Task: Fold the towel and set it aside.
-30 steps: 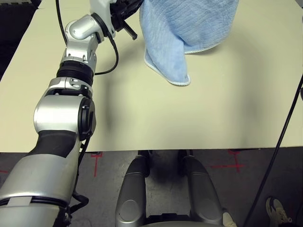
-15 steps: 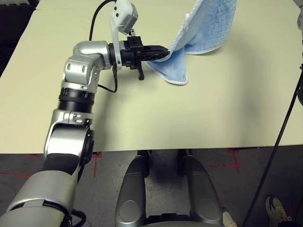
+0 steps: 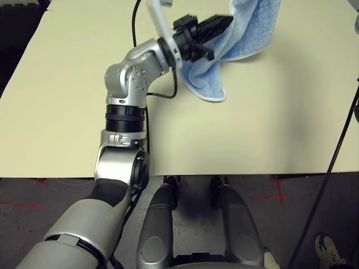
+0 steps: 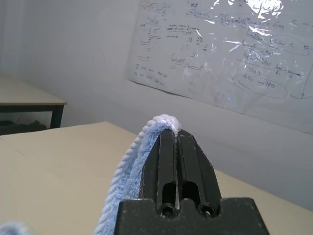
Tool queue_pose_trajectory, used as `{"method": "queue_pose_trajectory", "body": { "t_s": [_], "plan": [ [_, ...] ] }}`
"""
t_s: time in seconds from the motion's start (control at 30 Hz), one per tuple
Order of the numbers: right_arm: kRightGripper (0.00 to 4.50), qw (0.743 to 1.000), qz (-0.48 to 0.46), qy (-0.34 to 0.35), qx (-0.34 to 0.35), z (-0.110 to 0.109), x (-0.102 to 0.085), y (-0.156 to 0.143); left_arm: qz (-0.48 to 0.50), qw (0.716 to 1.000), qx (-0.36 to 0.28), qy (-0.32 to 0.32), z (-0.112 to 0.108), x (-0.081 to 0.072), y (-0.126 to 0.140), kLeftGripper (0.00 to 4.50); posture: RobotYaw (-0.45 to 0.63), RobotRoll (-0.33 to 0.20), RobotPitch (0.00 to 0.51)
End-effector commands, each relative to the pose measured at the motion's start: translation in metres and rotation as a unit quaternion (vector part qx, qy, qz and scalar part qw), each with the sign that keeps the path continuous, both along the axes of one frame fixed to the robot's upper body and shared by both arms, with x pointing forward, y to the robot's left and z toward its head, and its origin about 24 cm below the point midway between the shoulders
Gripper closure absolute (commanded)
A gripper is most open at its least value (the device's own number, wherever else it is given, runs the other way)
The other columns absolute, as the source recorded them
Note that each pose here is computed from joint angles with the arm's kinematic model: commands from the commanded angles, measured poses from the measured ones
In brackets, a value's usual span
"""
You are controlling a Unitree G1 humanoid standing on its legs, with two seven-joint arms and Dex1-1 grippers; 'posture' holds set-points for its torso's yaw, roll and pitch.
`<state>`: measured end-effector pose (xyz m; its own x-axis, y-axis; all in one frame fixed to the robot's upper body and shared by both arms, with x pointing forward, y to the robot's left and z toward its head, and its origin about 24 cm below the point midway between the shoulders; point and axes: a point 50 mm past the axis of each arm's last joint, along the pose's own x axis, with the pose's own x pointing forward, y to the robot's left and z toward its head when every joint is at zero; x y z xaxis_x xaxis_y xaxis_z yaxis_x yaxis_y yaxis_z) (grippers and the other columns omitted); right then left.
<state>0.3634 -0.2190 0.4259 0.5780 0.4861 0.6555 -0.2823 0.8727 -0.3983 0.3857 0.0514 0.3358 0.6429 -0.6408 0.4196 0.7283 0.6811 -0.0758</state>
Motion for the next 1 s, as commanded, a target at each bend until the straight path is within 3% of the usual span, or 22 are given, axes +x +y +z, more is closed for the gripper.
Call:
{"method": "queue_pose_trajectory", "body": {
  "t_s": [0.03, 0.13, 0.3, 0.5, 0.67, 0.87, 1.0],
  "plan": [
    [4.5, 0.998, -0.008, -0.059, 0.004, 0.022, -0.017, -0.007, 0.098, 0.993, -0.016, -0.056, 0.019, 0.009, 0.011, 4.48, 0.06, 0.0, 0.291],
    [4.5, 0.998, -0.009, -0.059, 0.003, 0.021, -0.017, -0.008, 0.138, 0.986, -0.029, -0.094, 0.033, 0.01, 0.017, 4.48, 0.06, 0.0, 0.291],
    [4.5, 0.998, -0.009, -0.058, 0.003, 0.021, -0.017, -0.008, 0.093, 0.993, -0.005, -0.079, 0.023, 0.011, 0.008, 4.48, 0.06, 0.0, 0.293],
    [4.5, 0.998, -0.008, -0.056, 0.004, 0.02, -0.016, -0.007, 0.064, 0.998, 0.016, -0.013, -0.014, 0.009, -0.007, 4.48, 0.07, 0.0, 0.293],
    [4.5, 0.998, 0.002, -0.058, 0.003, 0.021, -0.015, -0.002, 0.079, 0.993, 0.059, 0.072, -0.065, 0.008, -0.013, 4.48, 0.07, 0.0, 0.291],
    [4.5, 0.999, 0.004, -0.051, -0.008, 0.018, -0.014, -0.001, 0.025, 0.991, 0.11, 0.077, -0.07, 0.006, -0.003, 2.27, 0.07, 0.0, 0.292],
    [4.5, 0.999, 0.008, -0.042, -0.011, 0.015, -0.012, -0.002, 0.022, 0.985, 0.157, 0.066, -0.065, 0.012, 0.037, 0.73, 0.07, 0.0, 0.299]
  ]
}}
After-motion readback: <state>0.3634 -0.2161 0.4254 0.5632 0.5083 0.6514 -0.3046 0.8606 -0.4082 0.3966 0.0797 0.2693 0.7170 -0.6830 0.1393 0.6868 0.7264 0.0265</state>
